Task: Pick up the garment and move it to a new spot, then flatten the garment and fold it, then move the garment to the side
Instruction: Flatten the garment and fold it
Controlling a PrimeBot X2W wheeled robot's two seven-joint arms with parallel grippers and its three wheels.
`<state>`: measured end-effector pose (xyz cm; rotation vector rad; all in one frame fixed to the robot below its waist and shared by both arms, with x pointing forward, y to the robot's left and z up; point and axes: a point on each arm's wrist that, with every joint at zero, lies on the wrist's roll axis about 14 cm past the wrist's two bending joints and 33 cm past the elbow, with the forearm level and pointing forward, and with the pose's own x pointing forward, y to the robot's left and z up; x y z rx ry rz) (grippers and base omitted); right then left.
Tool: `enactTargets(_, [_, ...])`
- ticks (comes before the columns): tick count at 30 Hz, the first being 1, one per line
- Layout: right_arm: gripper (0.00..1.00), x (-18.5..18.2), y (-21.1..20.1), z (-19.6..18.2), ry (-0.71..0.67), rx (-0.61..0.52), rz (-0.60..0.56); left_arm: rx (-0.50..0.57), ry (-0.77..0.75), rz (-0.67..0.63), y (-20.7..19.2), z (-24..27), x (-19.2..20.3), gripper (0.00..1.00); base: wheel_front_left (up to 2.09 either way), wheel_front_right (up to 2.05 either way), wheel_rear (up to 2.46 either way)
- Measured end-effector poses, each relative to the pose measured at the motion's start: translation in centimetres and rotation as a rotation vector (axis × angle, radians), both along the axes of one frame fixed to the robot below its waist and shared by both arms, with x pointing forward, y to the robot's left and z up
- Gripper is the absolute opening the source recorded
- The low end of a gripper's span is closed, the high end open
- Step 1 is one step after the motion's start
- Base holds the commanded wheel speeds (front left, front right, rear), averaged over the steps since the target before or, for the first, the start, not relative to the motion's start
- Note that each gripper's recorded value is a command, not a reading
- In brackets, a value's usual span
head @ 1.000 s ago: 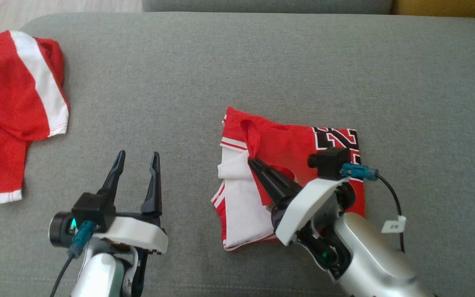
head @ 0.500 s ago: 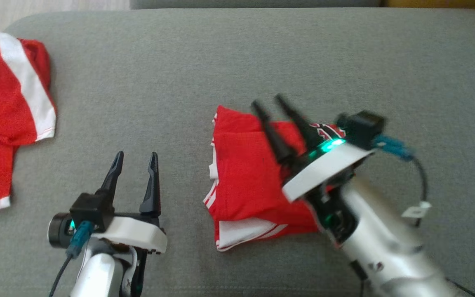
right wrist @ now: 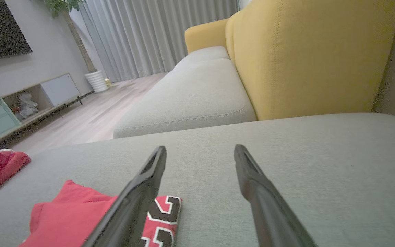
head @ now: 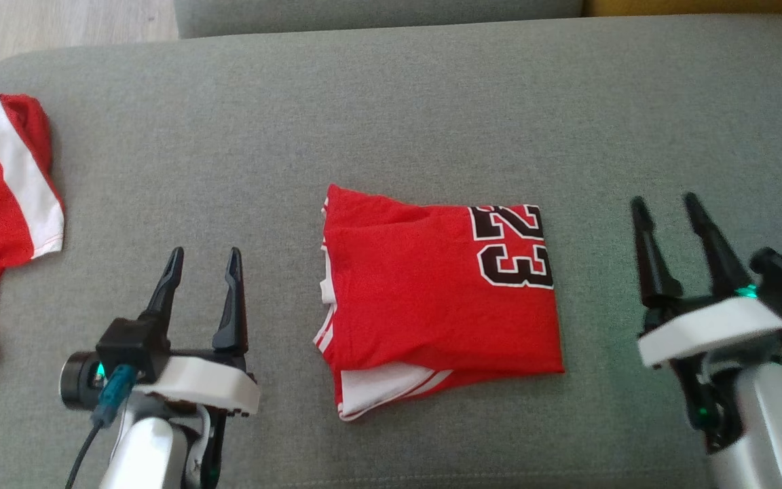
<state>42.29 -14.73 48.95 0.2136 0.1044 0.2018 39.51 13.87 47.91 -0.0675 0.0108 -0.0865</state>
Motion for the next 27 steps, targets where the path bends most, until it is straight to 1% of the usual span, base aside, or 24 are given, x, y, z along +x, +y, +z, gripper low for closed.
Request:
enactTargets(3, [1.00, -0.7, -1.4, 0.5, -0.016, -0.056, -0.032, 0.007, -0.003, -0.004, 0.1, 0.1, 0.0, 1.00, 0.00, 0.00, 0.00])
enactTargets(6, [1.00, -1.4, -1.5, 1.4, -0.045, -0.080, -0.032, 0.003, -0.011, -0.007, 0.2, 0.4, -0.2, 1.00, 0.00, 0.00, 0.00])
enactTargets(16, [1.00, -4.7, -1.1, 1.5, -0.049, -0.097, -0.022, 0.011, 0.007, -0.005, 0.6, 0.0, -3.1, 1.00, 0.00, 0.00, 0.00])
enactTargets(27, [1.00, -6.5, -0.6, 1.8, -0.051, -0.088, -0.026, 0.024, -0.007, 0.044, 2.0, 0.6, -4.6, 1.00, 0.00, 0.00, 0.00])
